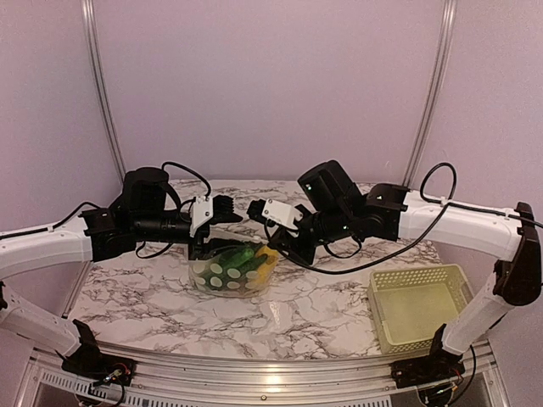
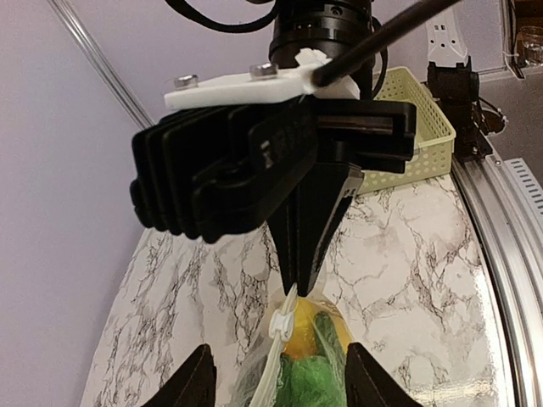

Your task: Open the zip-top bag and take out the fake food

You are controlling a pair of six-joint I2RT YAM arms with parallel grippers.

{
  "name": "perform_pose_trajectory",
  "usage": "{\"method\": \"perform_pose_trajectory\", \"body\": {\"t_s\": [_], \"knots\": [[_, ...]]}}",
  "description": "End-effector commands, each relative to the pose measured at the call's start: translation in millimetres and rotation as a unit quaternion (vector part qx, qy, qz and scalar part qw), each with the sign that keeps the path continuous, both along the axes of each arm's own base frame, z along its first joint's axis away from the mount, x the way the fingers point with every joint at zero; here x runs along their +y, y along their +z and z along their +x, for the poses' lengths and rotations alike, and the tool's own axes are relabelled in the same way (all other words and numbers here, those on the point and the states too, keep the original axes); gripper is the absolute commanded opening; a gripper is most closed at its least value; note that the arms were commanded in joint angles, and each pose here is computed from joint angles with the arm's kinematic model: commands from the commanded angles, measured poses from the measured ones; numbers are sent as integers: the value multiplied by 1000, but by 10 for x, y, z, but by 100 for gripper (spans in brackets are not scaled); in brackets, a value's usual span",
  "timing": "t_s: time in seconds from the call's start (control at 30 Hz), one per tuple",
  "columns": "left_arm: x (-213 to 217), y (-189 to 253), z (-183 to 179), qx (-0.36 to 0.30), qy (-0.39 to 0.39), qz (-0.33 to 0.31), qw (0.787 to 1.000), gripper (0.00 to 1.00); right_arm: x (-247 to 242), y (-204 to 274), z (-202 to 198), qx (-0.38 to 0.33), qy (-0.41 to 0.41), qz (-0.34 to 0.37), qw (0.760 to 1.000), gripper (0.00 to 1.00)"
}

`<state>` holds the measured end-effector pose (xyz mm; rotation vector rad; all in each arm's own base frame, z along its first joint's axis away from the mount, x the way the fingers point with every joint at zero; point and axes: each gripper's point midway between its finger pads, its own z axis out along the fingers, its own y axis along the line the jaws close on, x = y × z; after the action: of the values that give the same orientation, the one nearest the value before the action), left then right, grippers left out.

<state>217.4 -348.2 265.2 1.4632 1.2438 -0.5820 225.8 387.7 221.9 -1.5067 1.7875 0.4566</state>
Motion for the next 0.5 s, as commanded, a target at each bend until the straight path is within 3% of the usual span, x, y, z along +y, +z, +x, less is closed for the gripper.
{"method": "perform_pose_trajectory", "body": {"t_s": [0.0, 0.47], "knots": [[-78, -132, -40, -1, -30, 30, 999, 50, 42, 215, -27, -24, 9, 32, 999, 0], [-280, -265, -17, -4, -52, 29, 998, 39, 124, 266, -87, -31, 21, 54, 998, 0]]}}
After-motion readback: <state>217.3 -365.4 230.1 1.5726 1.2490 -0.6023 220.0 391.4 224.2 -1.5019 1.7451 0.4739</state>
